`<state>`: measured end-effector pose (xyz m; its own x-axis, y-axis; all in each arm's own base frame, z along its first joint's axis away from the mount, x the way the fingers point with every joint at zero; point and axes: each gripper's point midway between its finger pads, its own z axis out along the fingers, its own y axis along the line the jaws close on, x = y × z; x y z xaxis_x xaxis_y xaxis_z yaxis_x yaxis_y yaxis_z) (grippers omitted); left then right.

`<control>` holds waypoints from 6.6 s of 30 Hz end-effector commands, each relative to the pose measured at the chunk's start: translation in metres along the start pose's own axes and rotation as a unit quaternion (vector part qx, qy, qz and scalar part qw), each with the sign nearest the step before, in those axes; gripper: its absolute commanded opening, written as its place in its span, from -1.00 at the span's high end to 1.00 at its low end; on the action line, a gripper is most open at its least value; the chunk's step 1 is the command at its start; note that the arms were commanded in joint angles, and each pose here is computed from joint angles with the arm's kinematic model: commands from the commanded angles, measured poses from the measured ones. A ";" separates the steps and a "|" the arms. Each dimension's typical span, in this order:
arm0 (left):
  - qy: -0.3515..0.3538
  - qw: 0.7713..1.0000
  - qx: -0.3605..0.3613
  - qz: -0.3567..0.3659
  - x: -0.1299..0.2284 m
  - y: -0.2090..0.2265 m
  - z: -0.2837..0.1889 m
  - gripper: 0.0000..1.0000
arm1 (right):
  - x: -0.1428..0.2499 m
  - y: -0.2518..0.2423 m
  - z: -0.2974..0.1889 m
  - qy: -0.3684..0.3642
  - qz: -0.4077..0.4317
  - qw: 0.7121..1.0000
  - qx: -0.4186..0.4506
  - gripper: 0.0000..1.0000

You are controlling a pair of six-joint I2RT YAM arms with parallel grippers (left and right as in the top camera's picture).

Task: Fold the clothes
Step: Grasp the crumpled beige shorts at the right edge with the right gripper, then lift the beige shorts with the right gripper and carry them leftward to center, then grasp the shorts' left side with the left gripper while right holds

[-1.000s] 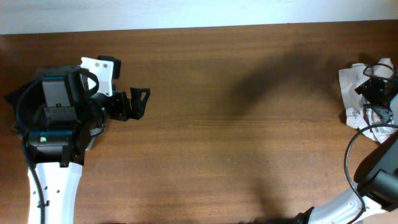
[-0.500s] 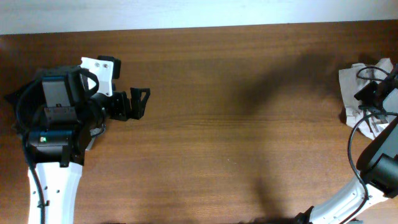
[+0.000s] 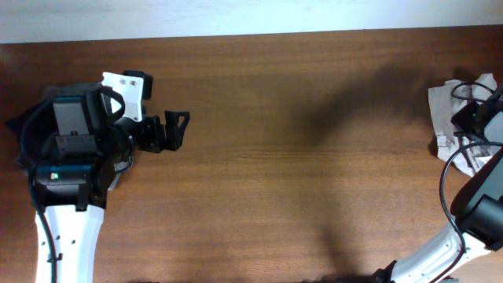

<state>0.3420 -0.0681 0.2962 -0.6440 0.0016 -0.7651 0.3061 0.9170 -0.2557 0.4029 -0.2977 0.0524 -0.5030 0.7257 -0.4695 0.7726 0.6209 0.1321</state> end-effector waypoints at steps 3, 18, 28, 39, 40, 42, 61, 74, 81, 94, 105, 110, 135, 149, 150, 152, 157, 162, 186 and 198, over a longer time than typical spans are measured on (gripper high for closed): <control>-0.011 1.000 0.005 0.012 -0.007 -0.004 -0.003 -0.98 | -0.038 0.074 -0.102 -0.064 -0.023 0.985 -0.160 0.92; -0.021 1.000 -0.005 0.016 -0.013 0.000 -0.003 -0.98 | -0.049 0.143 -0.447 -0.301 -0.118 0.897 -0.303 0.92; -0.022 1.000 -0.006 0.016 -0.013 0.000 -0.003 -0.98 | 0.010 0.182 -0.550 -0.299 -0.257 0.773 -0.497 0.92; -0.029 0.999 -0.003 0.019 -0.015 -0.004 -0.008 -0.99 | 0.057 0.187 -0.588 -0.268 -0.291 0.729 -0.559 0.92; -0.030 0.999 -0.003 0.020 -0.015 -0.004 -0.009 -0.98 | 0.056 0.187 -0.589 -0.271 -0.290 0.729 -0.557 0.92; -0.033 0.999 -0.003 0.021 -0.016 -0.005 -0.011 -0.98 | 0.046 0.183 -0.588 -0.292 -0.279 0.742 -0.536 0.92; -0.041 0.999 -0.006 0.025 -0.019 -0.005 -0.015 -0.99 | 0.035 0.179 -0.604 -0.264 -0.291 0.706 -0.589 0.92; -0.045 0.999 -0.007 0.026 -0.021 -0.005 -0.015 -0.98 | 0.155 0.295 -0.493 -0.034 -0.398 0.729 -0.555 0.85; -0.046 0.999 -0.007 0.027 -0.021 -0.005 -0.015 -0.98 | 0.259 0.362 -0.442 0.067 -0.485 0.693 -0.529 0.56; -0.012 0.998 -0.033 0.047 -0.005 0.004 -0.015 -0.99 | 0.255 0.336 -0.368 0.075 -0.517 0.774 -0.358 -0.01; 0.132 0.977 0.058 0.155 0.055 -0.036 0.045 -0.98 | 0.248 0.269 -0.287 0.152 -0.431 0.874 -0.166 -0.13; 0.216 0.944 0.078 0.237 0.097 -0.057 0.094 -0.97 | 0.243 0.262 -0.274 0.162 -0.402 0.888 -0.151 -0.13; 0.301 0.877 -0.109 0.359 0.131 -0.049 0.173 0.99 | 0.189 0.220 -0.249 0.184 -0.314 0.924 -0.117 -0.13; 0.078 0.923 -0.210 0.313 -0.023 -0.055 0.076 0.99 | 0.188 0.220 -0.248 0.182 -0.314 0.925 -0.115 -0.13; 0.074 0.924 -0.211 0.311 -0.025 -0.054 0.074 0.99 | 0.187 0.219 -0.248 0.182 -0.314 0.925 -0.114 -0.13; 0.065 0.924 -0.215 0.309 -0.029 -0.054 0.070 0.99 | 0.187 0.219 -0.248 0.182 -0.314 0.925 -0.114 -0.14; 0.058 0.919 -0.241 0.307 -0.035 -0.048 0.062 0.99 | 0.189 0.216 -0.247 0.183 -0.329 0.920 -0.109 -0.16; 0.045 0.917 -0.253 0.304 -0.043 -0.046 0.055 0.99 | 0.186 0.210 -0.241 0.181 -0.329 0.922 -0.093 -0.33; 0.015 0.911 -0.298 0.286 -0.064 -0.032 0.045 0.99 | 0.208 0.199 -0.146 0.212 -0.344 0.890 -0.209 -0.98; 0.013 0.911 -0.298 0.285 -0.065 -0.032 0.045 1.00 | 0.232 0.230 -0.138 0.196 -0.350 0.834 -0.379 -0.65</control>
<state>0.4069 -0.1251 0.2948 -0.5493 0.5933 -0.5884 0.2500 0.7886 0.5618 0.4155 0.0391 0.0846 -0.9396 0.0844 -0.3318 -0.0808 0.8871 0.4544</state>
